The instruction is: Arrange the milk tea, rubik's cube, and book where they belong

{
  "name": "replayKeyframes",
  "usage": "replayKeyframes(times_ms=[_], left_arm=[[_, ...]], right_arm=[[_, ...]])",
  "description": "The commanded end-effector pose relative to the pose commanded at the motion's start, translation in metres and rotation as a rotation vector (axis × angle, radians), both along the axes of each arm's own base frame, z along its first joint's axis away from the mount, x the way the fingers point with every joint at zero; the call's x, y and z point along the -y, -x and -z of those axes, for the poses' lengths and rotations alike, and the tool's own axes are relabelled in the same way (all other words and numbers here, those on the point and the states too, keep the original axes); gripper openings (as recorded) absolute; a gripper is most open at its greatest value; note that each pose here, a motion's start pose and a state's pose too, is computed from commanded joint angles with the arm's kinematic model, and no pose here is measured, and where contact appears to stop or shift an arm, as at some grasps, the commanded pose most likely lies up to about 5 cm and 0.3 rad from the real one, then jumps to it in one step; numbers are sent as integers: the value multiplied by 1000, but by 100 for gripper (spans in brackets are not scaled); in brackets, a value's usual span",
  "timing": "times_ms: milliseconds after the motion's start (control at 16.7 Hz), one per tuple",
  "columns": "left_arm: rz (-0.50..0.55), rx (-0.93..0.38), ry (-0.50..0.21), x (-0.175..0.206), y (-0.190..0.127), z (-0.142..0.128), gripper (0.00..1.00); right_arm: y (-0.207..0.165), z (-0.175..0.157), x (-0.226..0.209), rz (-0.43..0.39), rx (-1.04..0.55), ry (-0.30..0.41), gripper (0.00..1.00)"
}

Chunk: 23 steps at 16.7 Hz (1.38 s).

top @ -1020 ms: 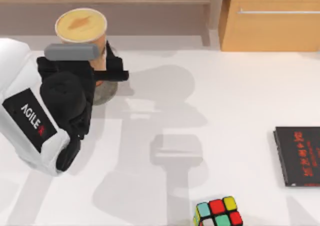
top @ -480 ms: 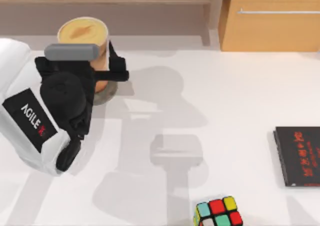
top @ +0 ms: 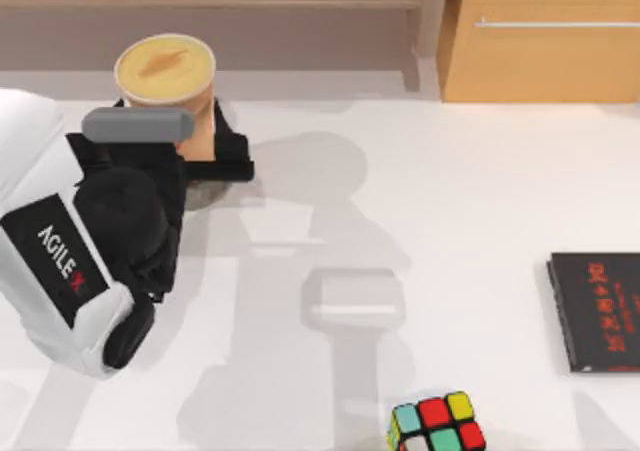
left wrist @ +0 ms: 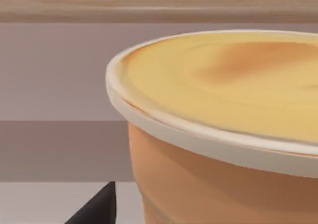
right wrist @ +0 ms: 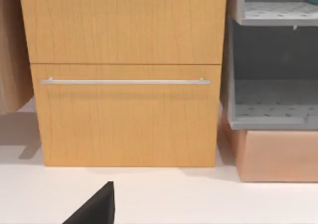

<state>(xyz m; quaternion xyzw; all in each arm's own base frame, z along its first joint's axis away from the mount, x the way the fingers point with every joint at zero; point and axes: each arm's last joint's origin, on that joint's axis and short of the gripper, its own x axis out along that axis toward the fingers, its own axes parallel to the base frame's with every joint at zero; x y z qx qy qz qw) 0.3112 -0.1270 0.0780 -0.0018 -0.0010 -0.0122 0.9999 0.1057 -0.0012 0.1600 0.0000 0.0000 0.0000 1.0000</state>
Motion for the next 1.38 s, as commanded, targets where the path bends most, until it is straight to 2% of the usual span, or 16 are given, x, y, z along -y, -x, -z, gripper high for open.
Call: replayKeyframes(times_ms=[420,780,1200,1380], left_arm=[[1,-3,0,0,7,-3,100],[1,6,5,-1,22,-44,100],[-3,4,4,-2,24,-50,100],[27,29,58,10,16,-66,100]], right_arm=[[0,0,0,0,0,0,100],[0,0,0,0,0,0,100],[0,0,0,0,0,0,100],[0,0,0,0,0,0,100]])
